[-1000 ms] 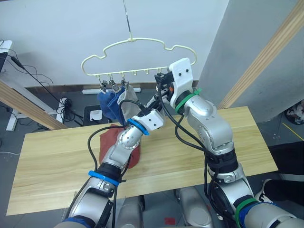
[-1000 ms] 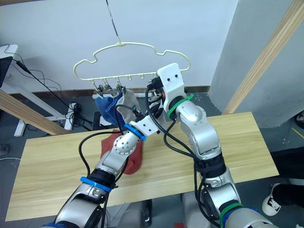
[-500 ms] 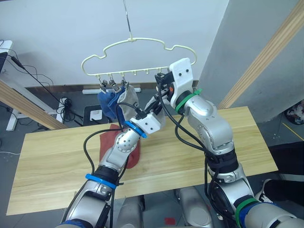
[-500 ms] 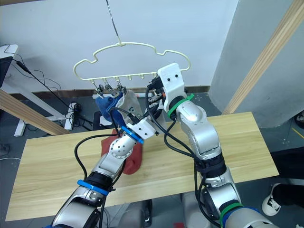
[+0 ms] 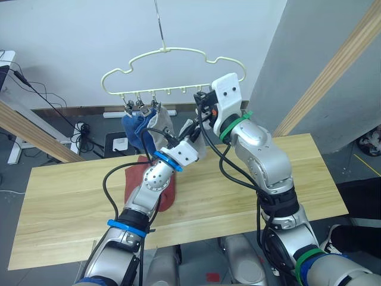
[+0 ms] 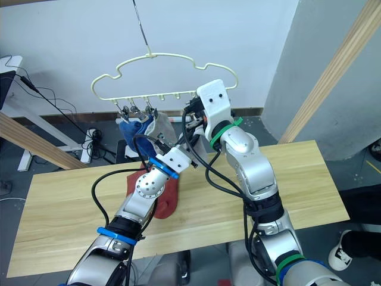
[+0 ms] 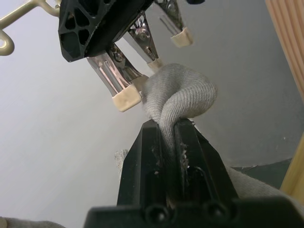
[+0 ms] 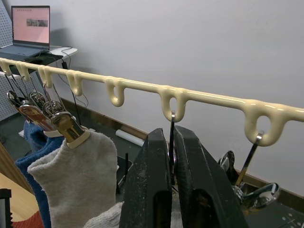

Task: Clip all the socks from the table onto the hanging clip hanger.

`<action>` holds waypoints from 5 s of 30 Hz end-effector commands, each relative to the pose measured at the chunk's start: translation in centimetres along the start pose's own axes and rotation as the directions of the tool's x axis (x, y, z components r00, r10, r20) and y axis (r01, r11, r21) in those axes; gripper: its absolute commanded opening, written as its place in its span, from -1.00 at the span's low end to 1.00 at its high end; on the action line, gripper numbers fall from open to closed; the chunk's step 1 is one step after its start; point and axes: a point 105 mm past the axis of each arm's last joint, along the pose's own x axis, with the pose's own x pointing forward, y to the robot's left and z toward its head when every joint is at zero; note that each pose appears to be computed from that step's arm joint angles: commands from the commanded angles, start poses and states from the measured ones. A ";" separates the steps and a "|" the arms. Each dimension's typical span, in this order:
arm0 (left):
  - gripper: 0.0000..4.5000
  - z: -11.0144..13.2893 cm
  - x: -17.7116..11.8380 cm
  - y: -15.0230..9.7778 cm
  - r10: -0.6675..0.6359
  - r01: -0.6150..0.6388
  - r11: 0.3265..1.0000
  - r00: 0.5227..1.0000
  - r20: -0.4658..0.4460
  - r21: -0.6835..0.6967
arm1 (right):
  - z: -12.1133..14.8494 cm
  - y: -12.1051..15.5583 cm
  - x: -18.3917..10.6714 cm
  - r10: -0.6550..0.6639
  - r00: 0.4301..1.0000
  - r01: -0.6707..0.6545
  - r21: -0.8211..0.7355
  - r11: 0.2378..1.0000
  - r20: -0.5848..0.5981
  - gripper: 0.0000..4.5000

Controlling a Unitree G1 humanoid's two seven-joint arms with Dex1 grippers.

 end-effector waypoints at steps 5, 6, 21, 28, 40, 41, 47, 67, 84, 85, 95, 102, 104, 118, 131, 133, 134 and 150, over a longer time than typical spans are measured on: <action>-0.99 1.3 0.3 0.7 0.038 -0.037 0.999 0.998 0.048 -0.017 | 1.4 0.3 -0.4 0.005 0.998 -0.004 -0.015 1.000 0.062 -1.00; -0.99 1.2 0.4 0.8 0.046 -0.045 0.999 0.998 0.045 -0.022 | 1.4 0.3 -0.4 0.005 0.998 -0.004 -0.016 1.000 0.062 -1.00; -0.99 1.1 0.8 1.1 0.071 -0.070 0.997 0.997 0.031 -0.037 | 1.2 0.4 -0.4 0.011 0.999 -0.010 -0.018 1.000 0.049 -1.00; -0.99 1.4 1.1 1.6 0.092 -0.090 0.995 0.995 0.038 -0.042 | 0.6 0.7 -0.4 0.022 1.000 -0.021 -0.023 0.999 0.022 -1.00; -1.00 1.6 1.6 1.9 0.106 -0.104 0.993 0.994 0.041 -0.051 | 1.0 0.8 -0.8 0.041 0.999 -0.041 0.008 0.999 0.026 0.52; -1.00 1.7 1.6 1.9 0.107 -0.105 0.993 0.993 0.041 -0.053 | 1.0 0.9 -1.1 0.053 0.998 -0.053 0.011 0.999 0.027 0.52; -1.00 1.7 1.8 1.7 0.095 -0.093 0.994 0.995 0.040 -0.062 | 1.5 1.4 -2.8 0.119 0.992 -0.119 0.010 0.993 0.034 0.52; 0.25 1.4 0.0 0.1 -0.111 0.116 0.981 0.993 0.043 -0.158 | 1.6 0.9 -6.7 0.173 0.985 -0.173 -0.042 0.984 0.020 0.54; 0.25 4.8 -3.6 5.7 -0.380 0.375 0.874 0.924 0.046 -0.308 | 0.5 -0.9 -6.7 0.000 0.999 0.004 -0.096 0.995 0.041 0.54; 0.25 5.0 -3.5 6.0 -0.375 0.370 0.877 0.926 0.044 -0.306 | 0.5 -0.9 -6.5 -0.013 0.999 0.017 -0.088 0.996 0.045 0.54; 0.26 6.1 -3.0 6.8 -0.362 0.358 0.880 0.931 0.047 -0.313 | -0.1 -1.8 -5.2 -0.099 0.995 0.101 -0.053 0.994 0.032 -0.33; 0.26 6.1 -2.6 6.7 -0.361 0.357 0.884 0.931 0.044 -0.303 | -0.6 -2.4 -4.1 -0.149 0.989 0.149 -0.040 0.988 0.008 -0.33; 0.26 6.0 -2.6 6.6 -0.364 0.359 0.884 0.931 0.042 -0.300 | -0.6 -2.7 -3.7 -0.164 0.986 0.164 -0.038 0.986 0.005 -0.33; 0.26 5.7 -2.8 6.0 -0.376 0.368 0.882 0.926 0.033 -0.294 | -0.2 -2.8 -2.0 -0.134 0.990 0.136 -0.067 0.988 0.036 -0.33; 0.26 5.6 -2.7 5.7 -0.377 0.369 0.881 0.926 0.032 -0.295 | 0.4 -2.0 -0.8 -0.076 0.995 0.081 -0.093 0.992 0.060 -0.33; 0.26 5.6 -2.7 5.7 -0.377 0.370 0.881 0.926 0.032 -0.294 | 0.4 -1.9 -0.7 -0.071 0.996 0.076 -0.092 0.993 0.062 -0.33; 0.26 5.6 -2.7 5.7 -0.377 0.370 0.881 0.926 0.032 -0.294 | 0.4 -1.9 -0.6 -0.069 0.996 0.075 -0.091 0.993 0.064 -0.33; 0.26 5.4 -2.9 5.3 -0.382 0.372 0.879 0.924 0.026 -0.299 | 0.7 -2.0 -0.1 -0.085 0.992 0.092 -0.083 0.992 0.088 -0.33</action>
